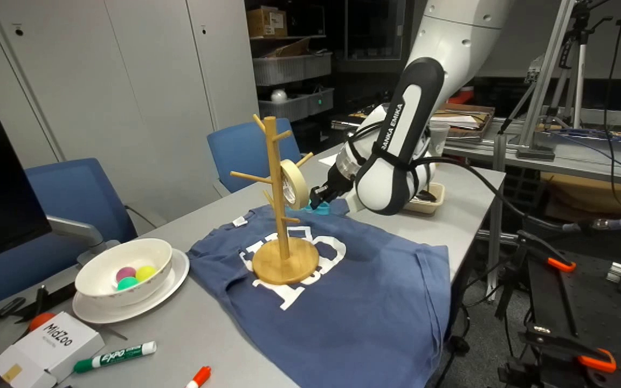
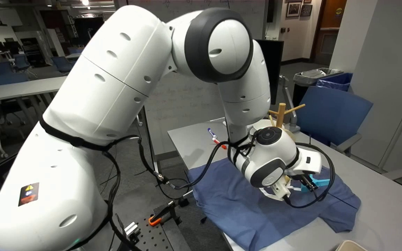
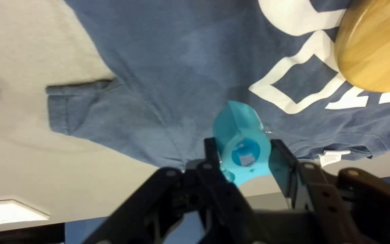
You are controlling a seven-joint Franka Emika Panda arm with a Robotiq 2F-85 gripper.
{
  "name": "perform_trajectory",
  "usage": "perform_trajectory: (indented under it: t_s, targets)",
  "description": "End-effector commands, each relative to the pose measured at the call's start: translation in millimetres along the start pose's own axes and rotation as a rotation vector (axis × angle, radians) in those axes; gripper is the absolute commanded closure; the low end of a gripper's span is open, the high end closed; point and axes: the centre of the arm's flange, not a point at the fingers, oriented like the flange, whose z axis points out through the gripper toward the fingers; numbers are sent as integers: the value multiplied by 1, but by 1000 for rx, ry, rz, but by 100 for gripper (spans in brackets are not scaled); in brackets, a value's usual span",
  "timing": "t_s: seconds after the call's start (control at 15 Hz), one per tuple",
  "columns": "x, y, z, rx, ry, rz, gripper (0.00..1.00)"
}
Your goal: Hang the blue peg on the opposite side of the wooden rack
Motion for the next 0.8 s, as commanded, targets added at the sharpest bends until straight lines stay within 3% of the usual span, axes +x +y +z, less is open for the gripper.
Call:
perform_trajectory:
  t_s: [0.0, 0.4, 0.73]
  targets:
    - [-10, 19, -62, -14, -19, 4, 83]
    - [-40, 27, -121, 15, -140, 61, 83]
    - [-79, -2, -143, 101, -288, 88, 83]
